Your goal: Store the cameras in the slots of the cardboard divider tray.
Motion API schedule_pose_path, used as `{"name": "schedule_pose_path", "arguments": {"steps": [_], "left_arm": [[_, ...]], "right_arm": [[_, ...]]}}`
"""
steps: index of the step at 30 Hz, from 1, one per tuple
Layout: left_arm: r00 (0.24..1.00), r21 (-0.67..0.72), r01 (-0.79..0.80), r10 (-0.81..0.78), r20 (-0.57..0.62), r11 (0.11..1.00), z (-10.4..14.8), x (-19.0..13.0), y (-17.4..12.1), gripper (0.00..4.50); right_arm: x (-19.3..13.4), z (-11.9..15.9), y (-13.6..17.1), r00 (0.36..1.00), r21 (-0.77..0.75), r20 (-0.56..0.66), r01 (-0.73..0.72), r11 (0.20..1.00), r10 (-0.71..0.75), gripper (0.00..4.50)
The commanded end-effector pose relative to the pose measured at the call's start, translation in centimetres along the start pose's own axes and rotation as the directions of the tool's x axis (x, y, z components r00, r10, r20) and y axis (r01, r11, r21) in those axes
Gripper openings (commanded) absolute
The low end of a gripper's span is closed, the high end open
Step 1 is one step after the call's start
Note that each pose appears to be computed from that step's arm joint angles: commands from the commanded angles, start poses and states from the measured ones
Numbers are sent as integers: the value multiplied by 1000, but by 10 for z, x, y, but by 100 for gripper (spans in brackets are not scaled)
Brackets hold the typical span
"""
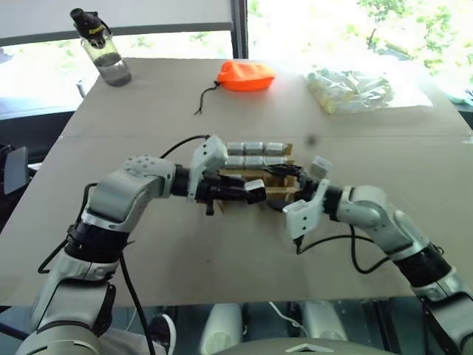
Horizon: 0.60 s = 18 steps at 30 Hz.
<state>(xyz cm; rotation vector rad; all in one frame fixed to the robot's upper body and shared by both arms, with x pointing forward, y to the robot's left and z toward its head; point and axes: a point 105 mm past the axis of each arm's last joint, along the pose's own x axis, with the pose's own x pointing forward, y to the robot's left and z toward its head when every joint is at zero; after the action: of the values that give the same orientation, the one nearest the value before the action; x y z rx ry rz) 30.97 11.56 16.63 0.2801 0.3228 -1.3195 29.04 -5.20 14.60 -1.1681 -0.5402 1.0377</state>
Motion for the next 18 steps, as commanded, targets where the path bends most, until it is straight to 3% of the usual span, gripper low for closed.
{"name": "schedule_pose_path", "arguments": {"steps": [1,5,10,13,18], "left_arm": [[997,158,-42,30,74,987,21,-10,15,68],[994,221,37,-59,91,974,29,-16,20,68],[992,319,113,-124,15,941,22,-17,31,68],[986,363,169,-159,-56,916,17,-15,37,68],[979,410,204,-176,-106,889,16,-6,46,68]], "right_arm": [[-36,-4,-20,996,314,-34,89,945,-83,446],[-71,2,-9,998,671,-40,56,739,-39,446],[-109,8,-3,998,850,-33,59,524,-59,446],[-130,12,14,1000,893,-20,22,450,-8,446],[-149,26,13,996,916,50,-15,400,-77,446]]}}
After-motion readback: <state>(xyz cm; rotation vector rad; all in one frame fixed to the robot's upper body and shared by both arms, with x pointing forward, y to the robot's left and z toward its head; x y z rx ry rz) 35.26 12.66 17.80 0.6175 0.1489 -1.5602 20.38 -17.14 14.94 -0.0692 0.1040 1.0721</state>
